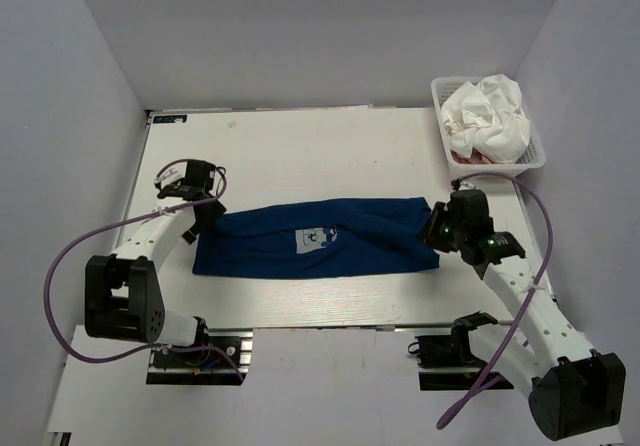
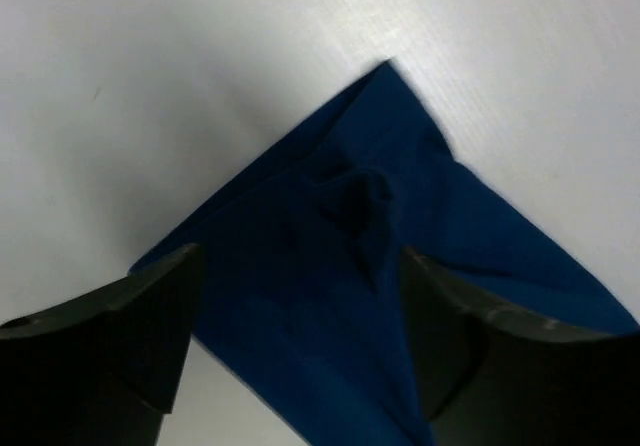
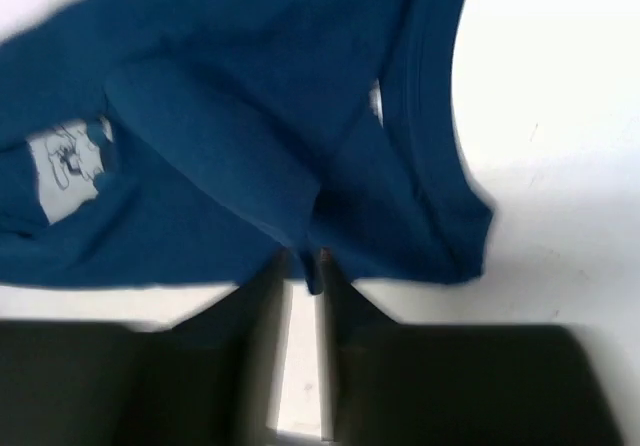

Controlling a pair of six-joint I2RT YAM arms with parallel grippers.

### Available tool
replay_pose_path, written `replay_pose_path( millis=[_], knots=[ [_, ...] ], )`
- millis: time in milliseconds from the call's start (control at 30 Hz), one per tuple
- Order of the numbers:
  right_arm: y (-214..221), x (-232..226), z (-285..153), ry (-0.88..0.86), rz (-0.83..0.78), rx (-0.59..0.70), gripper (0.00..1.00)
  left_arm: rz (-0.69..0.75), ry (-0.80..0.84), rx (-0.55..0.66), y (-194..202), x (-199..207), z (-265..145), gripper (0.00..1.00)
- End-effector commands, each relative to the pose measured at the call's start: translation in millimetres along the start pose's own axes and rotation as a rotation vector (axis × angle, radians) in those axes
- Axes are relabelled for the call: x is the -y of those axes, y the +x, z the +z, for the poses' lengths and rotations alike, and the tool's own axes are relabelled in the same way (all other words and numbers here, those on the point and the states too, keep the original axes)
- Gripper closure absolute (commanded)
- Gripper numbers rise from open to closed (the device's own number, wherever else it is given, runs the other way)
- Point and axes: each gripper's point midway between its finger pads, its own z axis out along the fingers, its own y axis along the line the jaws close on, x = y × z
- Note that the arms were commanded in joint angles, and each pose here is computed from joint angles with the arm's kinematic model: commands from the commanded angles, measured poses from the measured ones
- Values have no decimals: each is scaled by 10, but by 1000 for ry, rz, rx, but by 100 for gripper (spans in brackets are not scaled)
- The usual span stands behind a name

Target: Fold and stack the t-shirts

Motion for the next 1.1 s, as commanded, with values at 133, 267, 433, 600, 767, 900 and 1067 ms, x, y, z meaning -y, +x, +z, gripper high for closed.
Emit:
replay_pose_path(
  millis=[133,267,433,600,767,900,1067],
  knots=[
    [441,175,-72,43,48,-122,10,-148,-142,1,-42,-415,-402,0],
    [139,109,-68,44,21,-38,10,-128,25,26,-248,-36,-524,0],
    [-10,-10,47,9,-17,-32,10,-64,59,-46,-140,145,-382,0],
    [49,-94,168,-49,-16,-64,10,-72,7,-117,-5,164,-120,0],
    [175,-119,275,-82,-26,-108,10,-71,9,-174,115,289,68,33],
    [311,-164,359,-124,-20,-162,10,-72,-26,-170,100,320,191,100],
    [349,-161,433,-137,-20,-162,10,-96,-14,-28,-459,553,60,100]
  ],
)
